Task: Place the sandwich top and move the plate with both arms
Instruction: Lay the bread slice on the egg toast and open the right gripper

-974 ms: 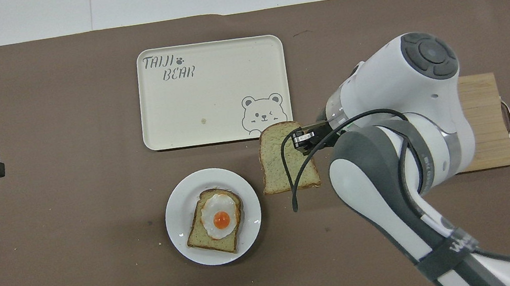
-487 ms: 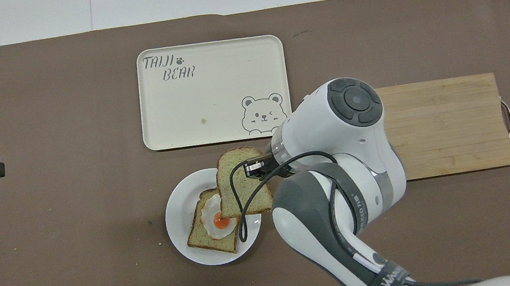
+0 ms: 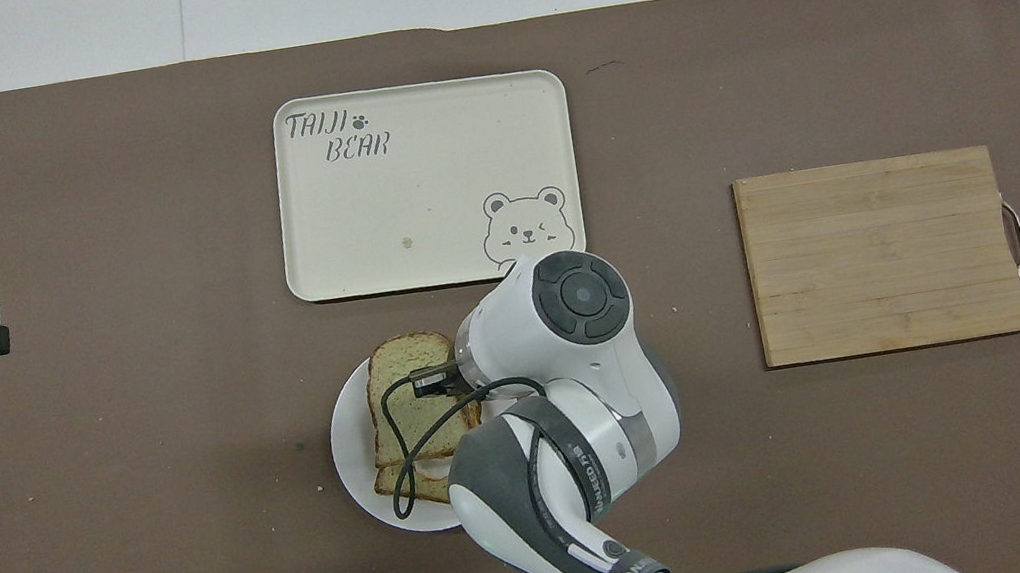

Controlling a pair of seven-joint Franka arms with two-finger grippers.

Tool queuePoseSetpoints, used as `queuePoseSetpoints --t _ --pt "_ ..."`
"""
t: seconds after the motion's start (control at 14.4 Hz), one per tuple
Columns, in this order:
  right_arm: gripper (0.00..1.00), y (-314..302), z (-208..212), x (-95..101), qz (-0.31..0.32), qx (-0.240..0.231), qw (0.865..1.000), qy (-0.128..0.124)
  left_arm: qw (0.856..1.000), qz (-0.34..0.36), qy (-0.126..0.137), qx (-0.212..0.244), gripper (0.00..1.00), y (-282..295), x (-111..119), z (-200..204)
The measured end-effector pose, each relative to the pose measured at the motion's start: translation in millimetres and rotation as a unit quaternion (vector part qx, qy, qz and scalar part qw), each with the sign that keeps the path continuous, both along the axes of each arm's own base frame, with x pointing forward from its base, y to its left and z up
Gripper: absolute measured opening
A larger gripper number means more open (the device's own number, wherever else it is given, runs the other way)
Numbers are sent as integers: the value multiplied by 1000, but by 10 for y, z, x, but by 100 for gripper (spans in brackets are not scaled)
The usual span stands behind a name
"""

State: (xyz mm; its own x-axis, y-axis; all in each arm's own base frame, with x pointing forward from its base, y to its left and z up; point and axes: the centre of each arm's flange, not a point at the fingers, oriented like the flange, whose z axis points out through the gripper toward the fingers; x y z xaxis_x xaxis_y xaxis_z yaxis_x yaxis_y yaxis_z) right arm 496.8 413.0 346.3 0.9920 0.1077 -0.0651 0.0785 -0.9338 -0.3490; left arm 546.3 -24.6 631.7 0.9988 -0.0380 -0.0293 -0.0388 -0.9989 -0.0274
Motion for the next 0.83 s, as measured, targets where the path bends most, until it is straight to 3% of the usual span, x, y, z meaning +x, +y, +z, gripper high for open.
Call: queuePoseSetpoints --t 0.42,0.76,0.83 --pt "7 171 -110 -213 20 -7 1000 9 1000 0 0 0 100 0 0 0" --pt "7 110 -175 -210 13 -9 1000 17 1000 0 0 0 100 0 0 0" --pt "15 100 -176 -202 11 -8 1000 18 1000 0 0 0 100 0 0 0"
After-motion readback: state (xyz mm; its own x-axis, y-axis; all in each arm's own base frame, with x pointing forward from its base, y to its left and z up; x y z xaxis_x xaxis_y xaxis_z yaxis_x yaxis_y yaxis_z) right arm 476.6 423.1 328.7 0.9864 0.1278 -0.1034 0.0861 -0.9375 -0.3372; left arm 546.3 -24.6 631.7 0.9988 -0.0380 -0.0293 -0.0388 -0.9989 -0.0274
